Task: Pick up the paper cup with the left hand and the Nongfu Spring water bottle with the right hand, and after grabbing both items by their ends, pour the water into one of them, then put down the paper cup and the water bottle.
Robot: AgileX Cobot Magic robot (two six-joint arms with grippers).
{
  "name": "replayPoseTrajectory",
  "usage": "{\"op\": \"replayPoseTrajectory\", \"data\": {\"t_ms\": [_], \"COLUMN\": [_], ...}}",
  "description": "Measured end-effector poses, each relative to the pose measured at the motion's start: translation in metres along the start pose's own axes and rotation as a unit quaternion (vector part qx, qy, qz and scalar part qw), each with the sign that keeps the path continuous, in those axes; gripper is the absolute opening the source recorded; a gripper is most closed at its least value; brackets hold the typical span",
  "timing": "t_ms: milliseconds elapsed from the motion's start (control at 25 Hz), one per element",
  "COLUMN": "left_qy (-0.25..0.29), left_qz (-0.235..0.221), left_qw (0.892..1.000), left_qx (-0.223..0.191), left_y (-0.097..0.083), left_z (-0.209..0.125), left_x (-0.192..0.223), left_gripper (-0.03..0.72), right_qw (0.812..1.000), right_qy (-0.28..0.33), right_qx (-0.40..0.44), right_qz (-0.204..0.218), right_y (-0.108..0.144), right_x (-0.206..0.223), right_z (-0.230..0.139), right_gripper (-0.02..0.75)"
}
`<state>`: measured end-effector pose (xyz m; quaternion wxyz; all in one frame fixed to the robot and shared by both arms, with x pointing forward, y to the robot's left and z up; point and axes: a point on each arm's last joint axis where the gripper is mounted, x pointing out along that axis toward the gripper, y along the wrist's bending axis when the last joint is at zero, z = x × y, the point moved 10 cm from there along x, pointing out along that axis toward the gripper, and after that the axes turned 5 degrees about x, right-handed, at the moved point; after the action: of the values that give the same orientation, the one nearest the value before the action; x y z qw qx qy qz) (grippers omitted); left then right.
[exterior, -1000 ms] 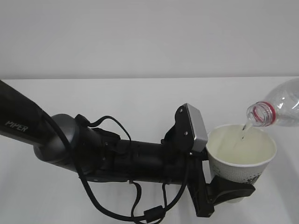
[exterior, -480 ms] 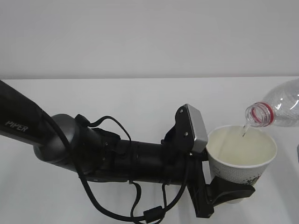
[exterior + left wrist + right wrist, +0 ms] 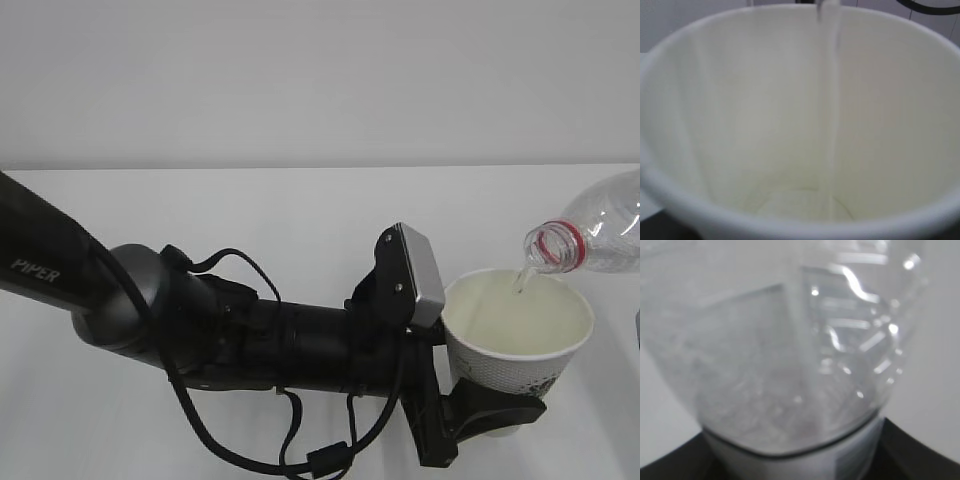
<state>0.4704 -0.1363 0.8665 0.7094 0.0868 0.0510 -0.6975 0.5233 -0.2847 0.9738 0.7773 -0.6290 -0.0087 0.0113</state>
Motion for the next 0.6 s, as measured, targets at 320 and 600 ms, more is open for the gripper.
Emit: {"op": "replayPoseTrajectory", "data": {"t_ms": [320, 600], "left_qy": [0.000, 0.000], "left_qz": [0.000, 0.000], "left_qw": [1.000, 1.000], "left_qx": [0.000, 0.000], "left_y": [0.0000, 0.0000], "left_z": [0.0000, 0.0000], "left_x": [0.0000, 0.0000], "left_gripper": [0.543, 0.543], "right_qw": [1.000, 1.000], "right_qy": [0.000, 0.000], "right_qx": [-0.002, -0.002], "right_qz": [0.000, 0.000], "right_y": [0.0000, 0.0000], "right_x": [0.0000, 0.0000], "right_z": [0.0000, 0.0000], "right_gripper": [0.431, 0.431]}}
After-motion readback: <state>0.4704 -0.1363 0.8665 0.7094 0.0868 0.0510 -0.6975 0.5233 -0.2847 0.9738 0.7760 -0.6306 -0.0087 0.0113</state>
